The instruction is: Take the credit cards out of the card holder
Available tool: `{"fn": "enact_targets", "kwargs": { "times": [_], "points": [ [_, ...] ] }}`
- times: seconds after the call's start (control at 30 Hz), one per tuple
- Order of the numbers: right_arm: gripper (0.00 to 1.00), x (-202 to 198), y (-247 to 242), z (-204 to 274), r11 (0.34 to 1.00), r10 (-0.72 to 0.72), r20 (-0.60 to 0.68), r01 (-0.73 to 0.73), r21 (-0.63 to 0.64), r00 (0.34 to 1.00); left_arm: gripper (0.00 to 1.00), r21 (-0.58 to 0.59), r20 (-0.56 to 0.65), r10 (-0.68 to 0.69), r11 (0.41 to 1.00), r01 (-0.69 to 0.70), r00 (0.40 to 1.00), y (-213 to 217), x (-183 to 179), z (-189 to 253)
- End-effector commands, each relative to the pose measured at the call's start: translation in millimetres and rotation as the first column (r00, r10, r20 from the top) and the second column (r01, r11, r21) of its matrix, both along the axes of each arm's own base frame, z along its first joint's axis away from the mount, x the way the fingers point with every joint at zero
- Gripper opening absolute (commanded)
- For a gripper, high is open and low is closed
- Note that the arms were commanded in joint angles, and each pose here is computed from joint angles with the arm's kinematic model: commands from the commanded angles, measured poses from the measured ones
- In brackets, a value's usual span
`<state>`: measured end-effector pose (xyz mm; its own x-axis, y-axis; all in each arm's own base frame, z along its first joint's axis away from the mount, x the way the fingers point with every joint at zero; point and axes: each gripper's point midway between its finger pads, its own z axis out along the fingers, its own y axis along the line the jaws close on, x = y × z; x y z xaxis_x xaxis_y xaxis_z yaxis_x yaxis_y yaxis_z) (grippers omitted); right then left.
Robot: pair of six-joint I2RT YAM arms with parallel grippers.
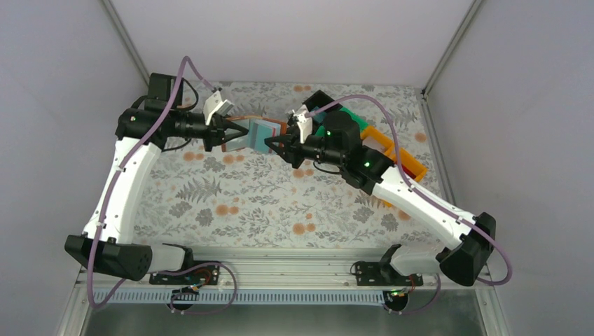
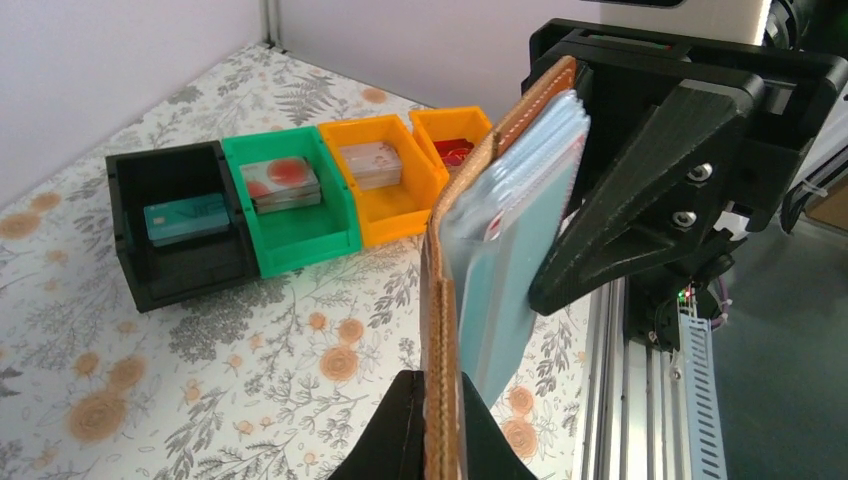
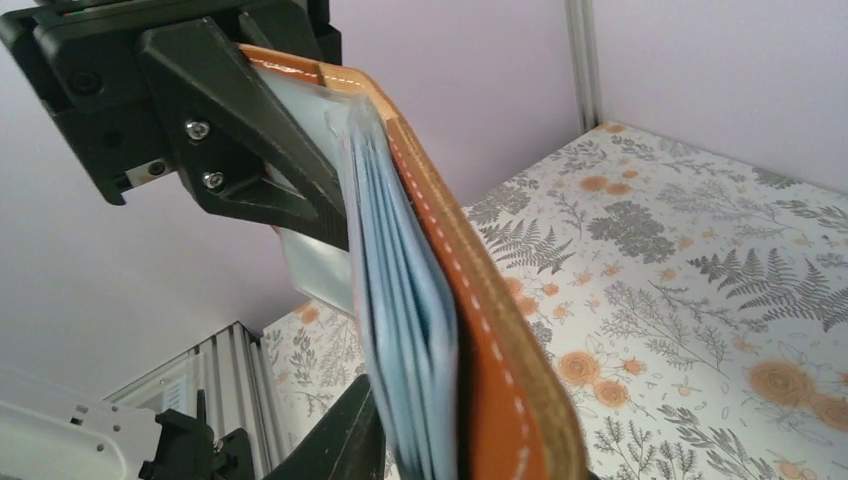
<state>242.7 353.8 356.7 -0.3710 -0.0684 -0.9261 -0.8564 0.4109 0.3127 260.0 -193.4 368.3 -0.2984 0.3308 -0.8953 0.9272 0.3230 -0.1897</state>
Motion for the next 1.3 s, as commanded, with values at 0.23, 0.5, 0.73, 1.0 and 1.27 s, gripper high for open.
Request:
{"fn": "enact_targets", "kwargs": {
  "times": [0.23,0.5,0.73,1.0,1.27],
  "points": [
    [0.27,7,7,9,1.0,-0.024,-0.007,0.024,0.02,1.0,0.02,-0.041,0.023,-0.059,0.997,0.06,0.998,-5,-15,8],
    [0.37,-6,-15,7,1.0,0.005,0.041,-0.005,0.005,0.999,0.02,-0.015,0.056,-0.037,0.999,0.038,0.998,-1,-13,13],
    [0.38,-12,-22,4,1.0,0.032,0.045,-0.032,-0.001,0.998,0.02,-0.013,0.06,-0.034,0.999,0.034,0.998,-1,-12,14],
    [0.38,-1,-24,-7,1.0,-0.004,0.021,0.004,-0.026,1.0,0.02,-0.008,0.068,-0.038,0.999,0.038,0.997,-1,-14,14],
    [0.34,14,-14,-15,0.999,-0.028,-0.007,0.027,-0.035,1.0,0.02,-0.031,0.032,-0.053,0.998,0.054,0.998,-5,-13,4]
  ]
}}
